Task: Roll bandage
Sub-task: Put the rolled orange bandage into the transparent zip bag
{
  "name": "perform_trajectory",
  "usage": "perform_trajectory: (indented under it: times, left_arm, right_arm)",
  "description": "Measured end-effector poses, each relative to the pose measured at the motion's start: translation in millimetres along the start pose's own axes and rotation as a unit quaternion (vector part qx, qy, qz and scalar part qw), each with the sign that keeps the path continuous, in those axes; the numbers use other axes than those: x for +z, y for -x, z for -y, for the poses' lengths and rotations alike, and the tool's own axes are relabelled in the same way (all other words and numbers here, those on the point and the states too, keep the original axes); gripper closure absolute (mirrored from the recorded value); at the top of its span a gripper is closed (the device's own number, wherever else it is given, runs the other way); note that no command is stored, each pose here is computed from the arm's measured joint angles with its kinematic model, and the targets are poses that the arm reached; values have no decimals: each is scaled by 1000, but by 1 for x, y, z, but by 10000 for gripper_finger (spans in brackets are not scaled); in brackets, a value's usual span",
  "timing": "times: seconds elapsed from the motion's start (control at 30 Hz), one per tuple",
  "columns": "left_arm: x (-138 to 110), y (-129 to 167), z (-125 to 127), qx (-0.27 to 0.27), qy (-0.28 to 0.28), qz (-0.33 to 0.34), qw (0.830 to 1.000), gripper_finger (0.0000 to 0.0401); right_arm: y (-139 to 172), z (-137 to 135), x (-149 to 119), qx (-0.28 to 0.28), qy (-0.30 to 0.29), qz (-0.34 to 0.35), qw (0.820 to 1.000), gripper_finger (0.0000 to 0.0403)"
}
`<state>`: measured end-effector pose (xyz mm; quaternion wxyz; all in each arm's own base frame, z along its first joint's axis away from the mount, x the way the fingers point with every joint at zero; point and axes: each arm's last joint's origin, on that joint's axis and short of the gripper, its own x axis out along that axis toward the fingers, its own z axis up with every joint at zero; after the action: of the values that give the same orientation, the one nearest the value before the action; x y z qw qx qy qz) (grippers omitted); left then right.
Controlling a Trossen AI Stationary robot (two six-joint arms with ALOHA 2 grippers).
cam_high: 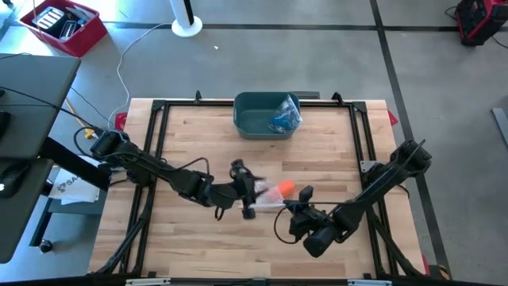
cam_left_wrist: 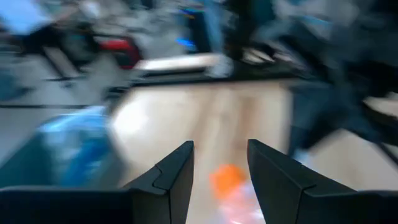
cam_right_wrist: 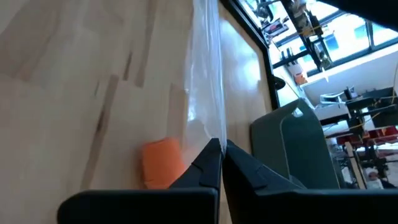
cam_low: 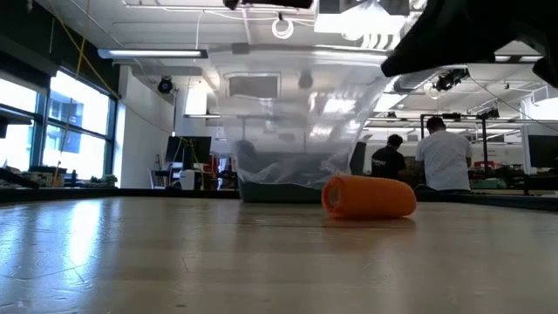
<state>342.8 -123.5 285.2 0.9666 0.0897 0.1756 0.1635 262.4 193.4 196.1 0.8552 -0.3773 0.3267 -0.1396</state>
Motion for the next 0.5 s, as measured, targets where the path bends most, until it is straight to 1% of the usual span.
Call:
perform_trajectory:
  times: [0.1, 0.2, 0.33, 0.5]
  left_arm:
    - [-10, -5, 12, -78, -9, -22, 997, 256]
    - [-20, -9, 23, -118, -16, -46, 992, 256]
    - [-32, -15, 33, -131, -29, -64, 989, 256]
    - [-37, -18, 40, -137, -36, -67, 988, 256]
  right_arm:
    - [-4, -7, -1, 2, 6, -4, 1000, 403]
    - [-3, -6, -1, 11, -16, -3, 1000, 403]
    - [-2, -5, 0, 18, -32, 0, 999, 403]
    - [-1, -6, 1, 27, -36, 3, 999, 403]
